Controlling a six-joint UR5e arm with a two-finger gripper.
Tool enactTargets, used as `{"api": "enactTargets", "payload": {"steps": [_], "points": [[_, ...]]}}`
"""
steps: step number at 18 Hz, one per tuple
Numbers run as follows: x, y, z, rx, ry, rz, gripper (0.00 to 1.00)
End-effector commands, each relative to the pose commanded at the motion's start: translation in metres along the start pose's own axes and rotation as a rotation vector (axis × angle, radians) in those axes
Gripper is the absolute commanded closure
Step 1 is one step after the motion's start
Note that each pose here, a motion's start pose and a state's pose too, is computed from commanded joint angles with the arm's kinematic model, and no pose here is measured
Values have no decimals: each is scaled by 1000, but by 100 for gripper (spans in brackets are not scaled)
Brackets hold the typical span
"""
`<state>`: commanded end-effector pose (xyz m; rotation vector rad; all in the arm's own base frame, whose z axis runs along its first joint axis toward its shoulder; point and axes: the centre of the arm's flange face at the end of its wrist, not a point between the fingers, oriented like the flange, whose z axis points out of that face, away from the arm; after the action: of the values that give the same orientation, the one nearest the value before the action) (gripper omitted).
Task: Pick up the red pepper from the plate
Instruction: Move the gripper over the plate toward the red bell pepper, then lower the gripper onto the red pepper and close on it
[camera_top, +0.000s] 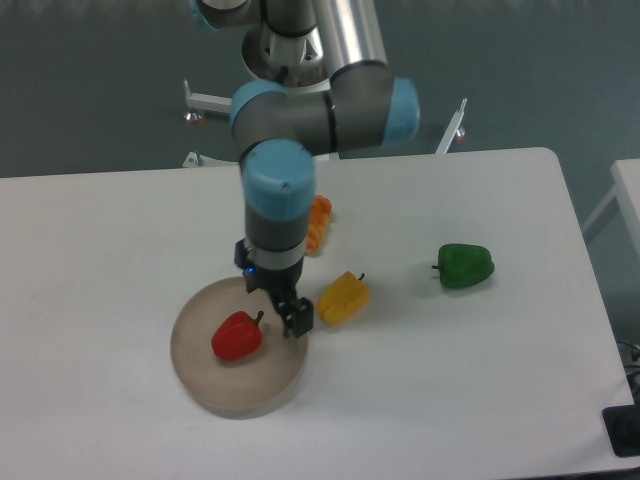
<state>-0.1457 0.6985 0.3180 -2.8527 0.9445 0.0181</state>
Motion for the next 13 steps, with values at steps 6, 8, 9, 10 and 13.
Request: {"api": "enactTargets", "payload": {"steps": [6,8,9,10,13], "points": [[22,-21,28,-67,8,48,0],[27,-26,37,-87,12,51,0],[28,-27,46,-104,14,48,0],[30,-29,49,-115,10,53,0],[30,-29,63,-134,20,55,0]]}}
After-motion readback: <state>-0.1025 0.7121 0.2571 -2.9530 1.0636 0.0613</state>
